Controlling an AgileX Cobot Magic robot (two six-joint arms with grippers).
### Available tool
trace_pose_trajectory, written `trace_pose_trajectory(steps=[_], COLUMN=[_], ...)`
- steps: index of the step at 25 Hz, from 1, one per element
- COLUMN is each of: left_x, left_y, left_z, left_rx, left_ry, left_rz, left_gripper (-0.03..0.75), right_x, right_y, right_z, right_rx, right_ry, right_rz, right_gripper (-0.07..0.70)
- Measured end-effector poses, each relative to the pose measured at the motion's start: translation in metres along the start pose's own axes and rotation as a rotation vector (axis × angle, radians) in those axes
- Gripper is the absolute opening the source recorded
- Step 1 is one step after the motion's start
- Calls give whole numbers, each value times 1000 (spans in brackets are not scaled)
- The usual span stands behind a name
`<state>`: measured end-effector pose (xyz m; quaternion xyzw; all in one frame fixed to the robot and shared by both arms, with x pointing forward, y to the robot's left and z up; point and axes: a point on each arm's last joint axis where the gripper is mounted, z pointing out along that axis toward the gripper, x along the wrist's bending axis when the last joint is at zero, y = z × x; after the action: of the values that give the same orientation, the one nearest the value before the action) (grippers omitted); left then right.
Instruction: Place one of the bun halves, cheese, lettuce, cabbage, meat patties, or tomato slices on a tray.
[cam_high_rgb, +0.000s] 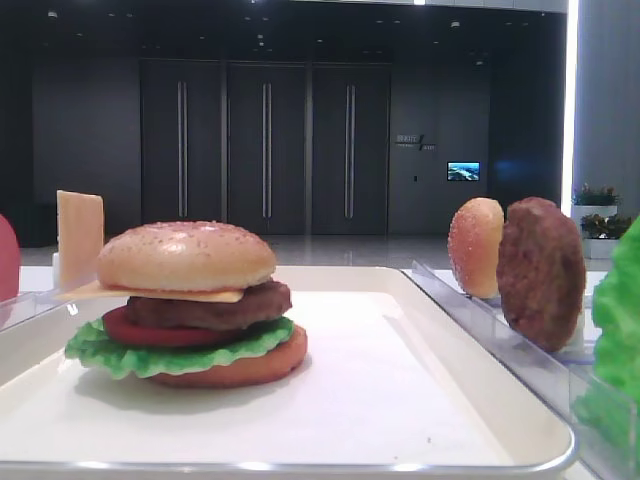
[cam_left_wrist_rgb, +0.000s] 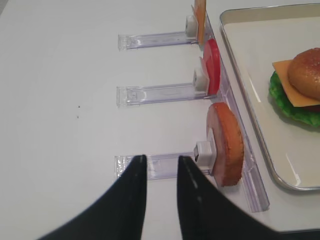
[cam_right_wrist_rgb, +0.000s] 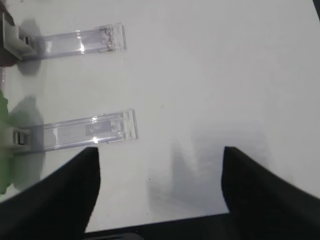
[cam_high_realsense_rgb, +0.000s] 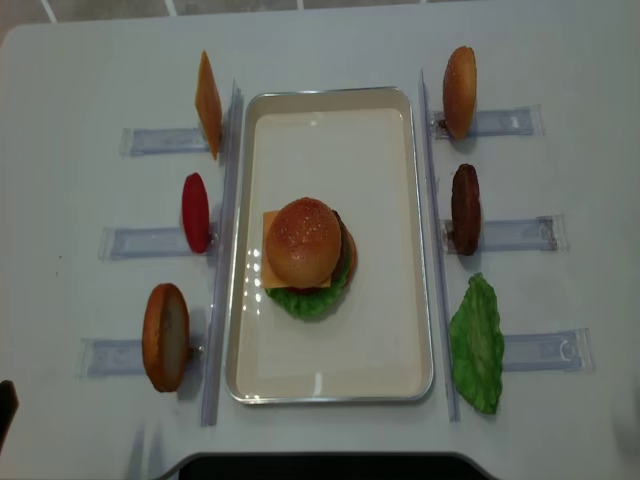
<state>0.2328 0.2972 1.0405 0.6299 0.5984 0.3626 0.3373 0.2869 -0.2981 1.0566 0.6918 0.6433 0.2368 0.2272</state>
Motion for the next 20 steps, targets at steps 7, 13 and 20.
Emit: trace_pose_trajectory(steps=[7,13,20], left_x=[0,0,0], left_y=[0,0,0], left_z=[0,0,0], left_rx=[0,0,0], left_ry=[0,0,0], left_rz=[0,0,0], left_gripper=[159,159,159], right_x=[5,9,9], right_y=[-23,-41,-50], right_z=[-7,-24,-29], right_rx=[-129,-300,-371], right_ry=[27,25,16], right_rz=[-31,-55,-57], right_gripper=[486,479,474])
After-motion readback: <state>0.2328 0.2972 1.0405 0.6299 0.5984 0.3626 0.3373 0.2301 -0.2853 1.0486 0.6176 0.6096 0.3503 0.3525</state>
